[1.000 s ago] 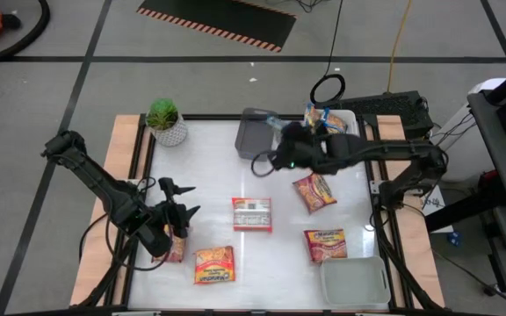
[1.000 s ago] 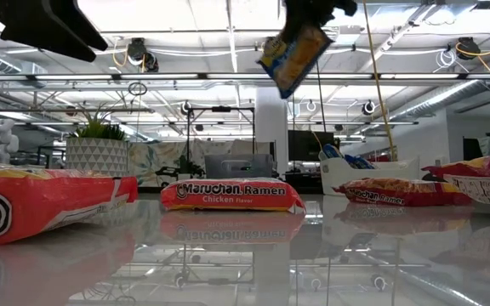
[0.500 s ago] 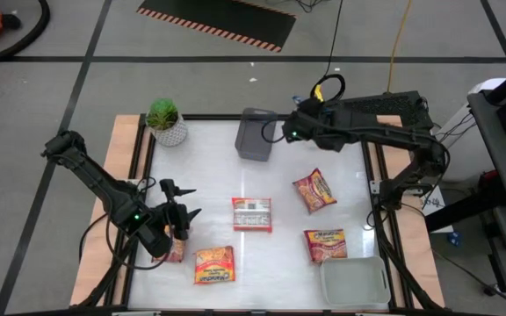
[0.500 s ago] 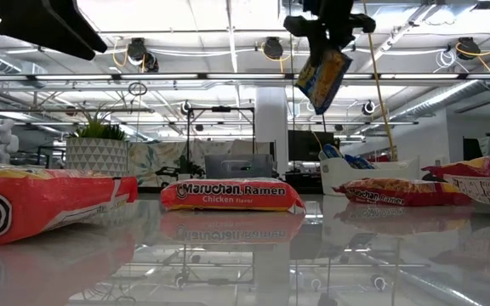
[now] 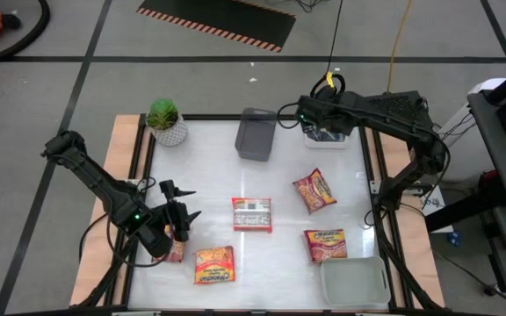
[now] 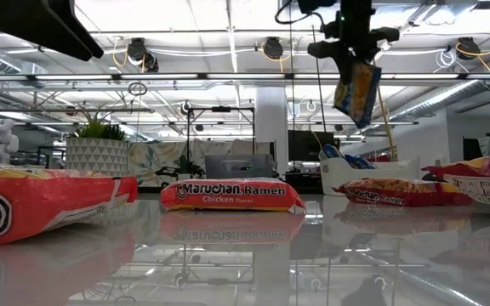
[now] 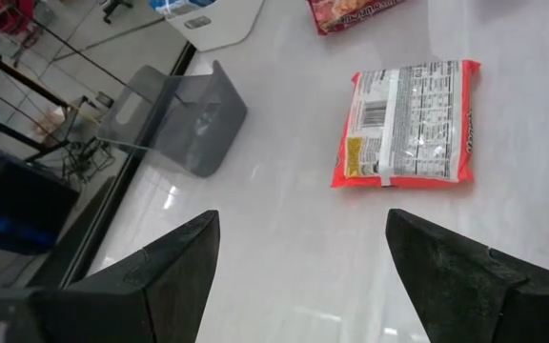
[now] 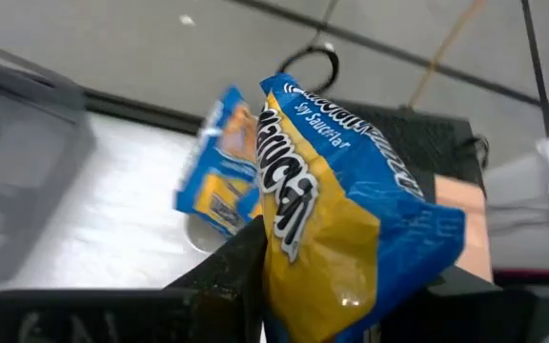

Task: Sort Maruchan noodles
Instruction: Put the blue noodle pack into the white bin

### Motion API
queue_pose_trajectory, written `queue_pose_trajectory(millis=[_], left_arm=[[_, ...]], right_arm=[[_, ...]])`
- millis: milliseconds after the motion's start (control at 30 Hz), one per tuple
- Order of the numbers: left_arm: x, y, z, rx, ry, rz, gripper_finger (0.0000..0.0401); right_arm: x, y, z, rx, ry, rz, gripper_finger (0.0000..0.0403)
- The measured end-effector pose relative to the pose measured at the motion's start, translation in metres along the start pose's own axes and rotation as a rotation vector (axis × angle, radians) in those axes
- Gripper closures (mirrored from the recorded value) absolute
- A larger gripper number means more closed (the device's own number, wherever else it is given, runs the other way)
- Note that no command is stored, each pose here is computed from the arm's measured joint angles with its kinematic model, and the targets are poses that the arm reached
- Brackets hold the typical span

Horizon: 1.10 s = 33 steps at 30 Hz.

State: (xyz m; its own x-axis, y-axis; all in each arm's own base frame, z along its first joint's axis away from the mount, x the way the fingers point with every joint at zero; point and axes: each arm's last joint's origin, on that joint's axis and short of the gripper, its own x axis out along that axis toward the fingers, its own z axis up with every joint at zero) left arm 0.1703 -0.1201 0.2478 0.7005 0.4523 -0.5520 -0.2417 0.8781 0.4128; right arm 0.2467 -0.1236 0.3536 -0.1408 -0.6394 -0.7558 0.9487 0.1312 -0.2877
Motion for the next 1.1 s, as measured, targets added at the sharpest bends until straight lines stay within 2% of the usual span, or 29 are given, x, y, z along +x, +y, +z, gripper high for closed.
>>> queue_pose_trajectory(millis=[200, 333, 567, 700, 800, 1100], left_arm=[[0.0, -0.001, 0.001, -0.041, -0.008, -0.007, 0.0096], [0.0, -0.005, 0.006, -0.069, -0.024, -0.055, 0.0096], [0.0, -0.007, 0.01, -0.053, -0.053, -0.079, 0.0096], [-0.001, -0.008, 0.011, -0.052, -0.058, -0.081, 0.0096], [-0.001, -0.008, 0.011, -0.06, -0.064, -0.083, 0.0096], [-0.001, -0.01, 0.015, -0.104, -0.092, -0.099, 0.0096]], right_arm=[[0.016, -0.005, -0.004, 0.01, 0.068, -0.056, 0.0282], [0.042, -0.008, -0.013, 0.011, 0.151, -0.11, 0.0282], [0.088, -0.013, -0.039, 0.037, 0.308, -0.193, 0.0282], [0.105, -0.017, -0.047, 0.038, 0.33, -0.238, 0.0282], [0.112, -0.018, -0.049, 0.048, 0.294, -0.258, 0.0282], [0.118, -0.01, -0.041, 0.057, 0.248, -0.131, 0.0282]])
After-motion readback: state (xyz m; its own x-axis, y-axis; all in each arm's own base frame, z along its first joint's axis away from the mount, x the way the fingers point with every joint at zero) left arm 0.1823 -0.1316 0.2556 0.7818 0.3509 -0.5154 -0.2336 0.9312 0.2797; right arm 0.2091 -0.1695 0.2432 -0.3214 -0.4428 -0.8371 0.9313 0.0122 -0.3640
